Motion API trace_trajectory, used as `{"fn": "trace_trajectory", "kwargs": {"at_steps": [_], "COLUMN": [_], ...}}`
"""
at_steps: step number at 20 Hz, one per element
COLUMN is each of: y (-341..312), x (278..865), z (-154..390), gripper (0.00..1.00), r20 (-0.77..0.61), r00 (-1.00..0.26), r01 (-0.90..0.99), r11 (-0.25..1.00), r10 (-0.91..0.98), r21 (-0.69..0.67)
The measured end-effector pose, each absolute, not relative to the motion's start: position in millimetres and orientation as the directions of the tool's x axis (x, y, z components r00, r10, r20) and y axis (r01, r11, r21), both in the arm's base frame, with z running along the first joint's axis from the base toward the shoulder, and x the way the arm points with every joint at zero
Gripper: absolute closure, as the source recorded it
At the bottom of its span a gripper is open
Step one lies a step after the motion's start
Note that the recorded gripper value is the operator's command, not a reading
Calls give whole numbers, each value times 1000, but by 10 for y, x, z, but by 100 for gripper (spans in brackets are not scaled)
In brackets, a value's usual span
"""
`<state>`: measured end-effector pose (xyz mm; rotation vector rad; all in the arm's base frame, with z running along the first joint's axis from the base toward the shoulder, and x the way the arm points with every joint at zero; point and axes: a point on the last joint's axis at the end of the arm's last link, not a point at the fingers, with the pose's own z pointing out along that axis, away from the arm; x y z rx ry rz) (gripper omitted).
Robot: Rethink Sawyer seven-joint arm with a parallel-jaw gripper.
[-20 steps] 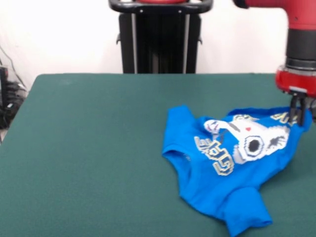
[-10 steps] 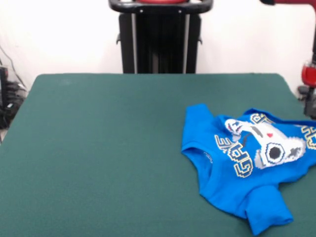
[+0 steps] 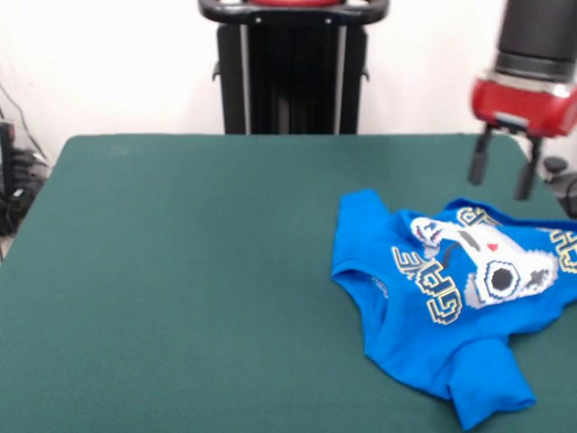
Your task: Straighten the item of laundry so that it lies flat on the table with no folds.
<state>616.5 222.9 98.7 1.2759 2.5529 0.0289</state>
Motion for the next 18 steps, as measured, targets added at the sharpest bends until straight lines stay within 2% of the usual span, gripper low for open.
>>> {"fn": "trace_trajectory", "kwargs": {"at_steps": [2,11,18], "y": [1904,1191,657], "x": [6270,6300,6134], "z": [1095,1086,865], "gripper": [0,0,0], "r20": [-301,-467,-504], "r00": [-536,-489,-503], "r01": [788,770,760], "r11": [595,616,637], "r10": [789,737,702], "r21": [157,167,128]}}
